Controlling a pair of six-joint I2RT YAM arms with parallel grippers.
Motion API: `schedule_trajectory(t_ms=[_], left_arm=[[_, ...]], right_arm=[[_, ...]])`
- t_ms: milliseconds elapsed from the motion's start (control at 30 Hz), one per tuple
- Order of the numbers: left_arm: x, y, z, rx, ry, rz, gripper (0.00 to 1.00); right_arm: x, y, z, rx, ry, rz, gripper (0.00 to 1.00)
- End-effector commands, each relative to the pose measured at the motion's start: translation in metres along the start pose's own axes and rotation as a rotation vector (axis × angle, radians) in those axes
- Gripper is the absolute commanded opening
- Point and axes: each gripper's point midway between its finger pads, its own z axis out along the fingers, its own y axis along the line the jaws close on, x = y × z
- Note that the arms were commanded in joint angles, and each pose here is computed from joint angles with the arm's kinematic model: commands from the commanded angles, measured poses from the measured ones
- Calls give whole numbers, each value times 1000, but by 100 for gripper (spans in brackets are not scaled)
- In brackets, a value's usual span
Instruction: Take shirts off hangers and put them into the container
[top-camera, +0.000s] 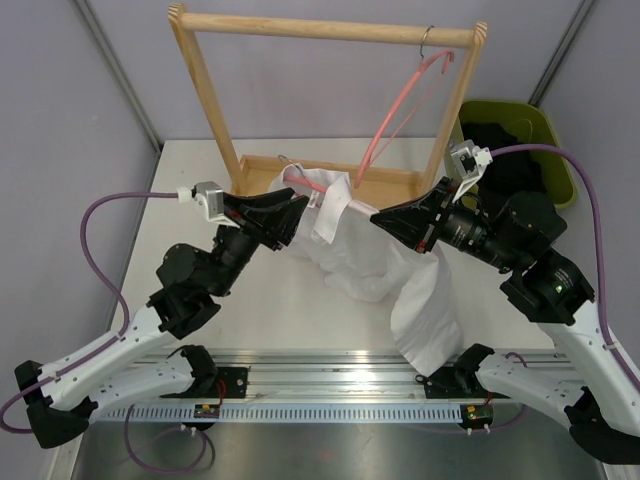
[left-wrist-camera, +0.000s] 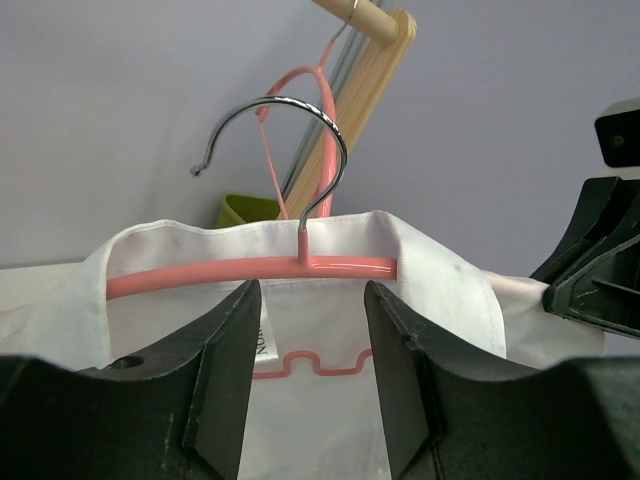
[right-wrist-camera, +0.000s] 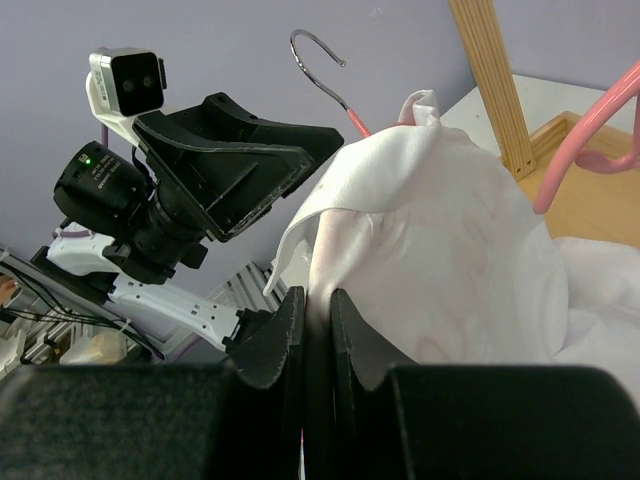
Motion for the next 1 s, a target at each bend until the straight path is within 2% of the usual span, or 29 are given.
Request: schedule_trajectory(t_ms=[0,333,533,733,967], left_arm=[[-30,-3,2,-21,-94,14,49],[-20,-13,31,15,-85,45,47],[-33,-18,41,23,-124,69,43],[-40,-21,42,27,-150,72,40],[-57,-21,33,15,-203,7,38]], right_arm=[[-37,25,-10,-68,-125,-59,0],[-36,29,-7,-94,-112,-58,0],[-35,30,-10,-95,-106,-62,0],[-34,29,-12,-90,-106,-68,0],[-32,27,-14,-82,-104,-70,0]])
